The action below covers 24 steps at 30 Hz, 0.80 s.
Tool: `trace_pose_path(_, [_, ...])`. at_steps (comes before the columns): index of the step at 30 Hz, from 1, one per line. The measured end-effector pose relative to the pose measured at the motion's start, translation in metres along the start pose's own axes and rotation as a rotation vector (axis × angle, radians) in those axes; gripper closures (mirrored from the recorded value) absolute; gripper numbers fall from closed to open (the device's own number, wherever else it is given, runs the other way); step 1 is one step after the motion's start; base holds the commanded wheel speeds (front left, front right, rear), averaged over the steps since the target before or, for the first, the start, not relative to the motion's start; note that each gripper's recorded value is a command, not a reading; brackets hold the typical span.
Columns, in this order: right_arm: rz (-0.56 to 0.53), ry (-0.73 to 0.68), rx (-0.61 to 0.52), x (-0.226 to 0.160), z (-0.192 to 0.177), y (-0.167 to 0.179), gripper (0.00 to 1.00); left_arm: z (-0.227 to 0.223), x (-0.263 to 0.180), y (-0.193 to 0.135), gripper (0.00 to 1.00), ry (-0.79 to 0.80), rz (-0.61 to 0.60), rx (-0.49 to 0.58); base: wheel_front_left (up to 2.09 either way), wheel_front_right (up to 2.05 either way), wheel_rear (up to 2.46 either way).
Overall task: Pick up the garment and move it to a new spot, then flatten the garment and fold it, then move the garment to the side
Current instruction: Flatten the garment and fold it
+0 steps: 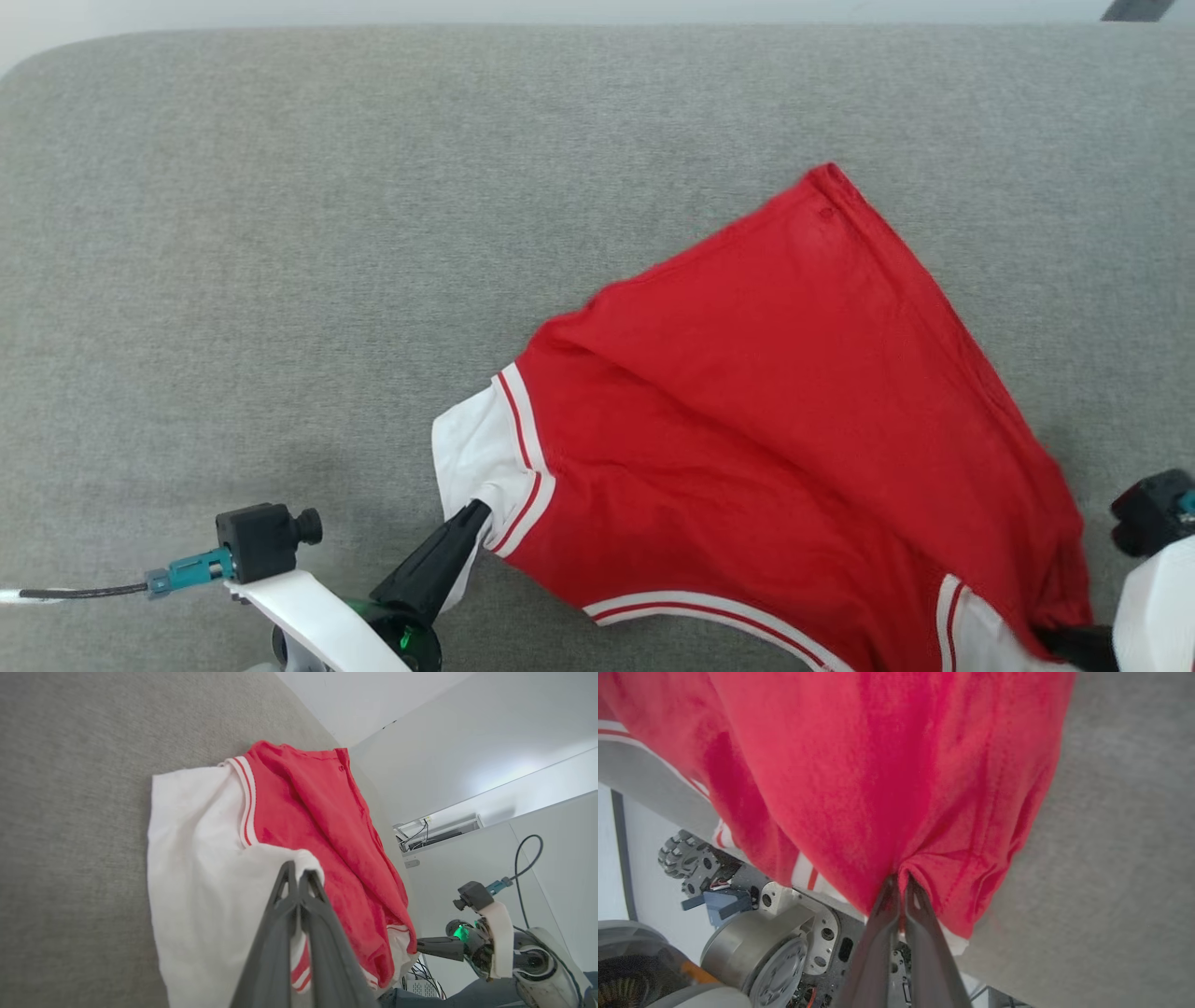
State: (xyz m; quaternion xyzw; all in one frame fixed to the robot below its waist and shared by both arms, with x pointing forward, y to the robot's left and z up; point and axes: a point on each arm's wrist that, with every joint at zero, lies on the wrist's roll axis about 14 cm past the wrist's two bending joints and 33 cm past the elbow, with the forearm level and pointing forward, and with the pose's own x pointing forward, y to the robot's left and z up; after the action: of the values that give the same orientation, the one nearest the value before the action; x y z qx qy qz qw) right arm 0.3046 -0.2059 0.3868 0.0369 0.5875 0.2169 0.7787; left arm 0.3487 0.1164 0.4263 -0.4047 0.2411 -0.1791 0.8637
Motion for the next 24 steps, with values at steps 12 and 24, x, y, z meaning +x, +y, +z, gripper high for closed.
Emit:
trace_pose_path(12, [-0.116,-0.223,-0.12,-0.04,0.07,-0.015,0.0,-0.007,-0.002,-0.002,1.0,0.027,-0.007,0.017,0.0,0.0,0.0])
trace_pose_path(24, [-0.15,-0.493,-0.315,-0.048,0.209,0.001,0.0,-0.013,0.009,-0.003,1.0,0.026,-0.007,-0.004,0.0,0.0,0.0])
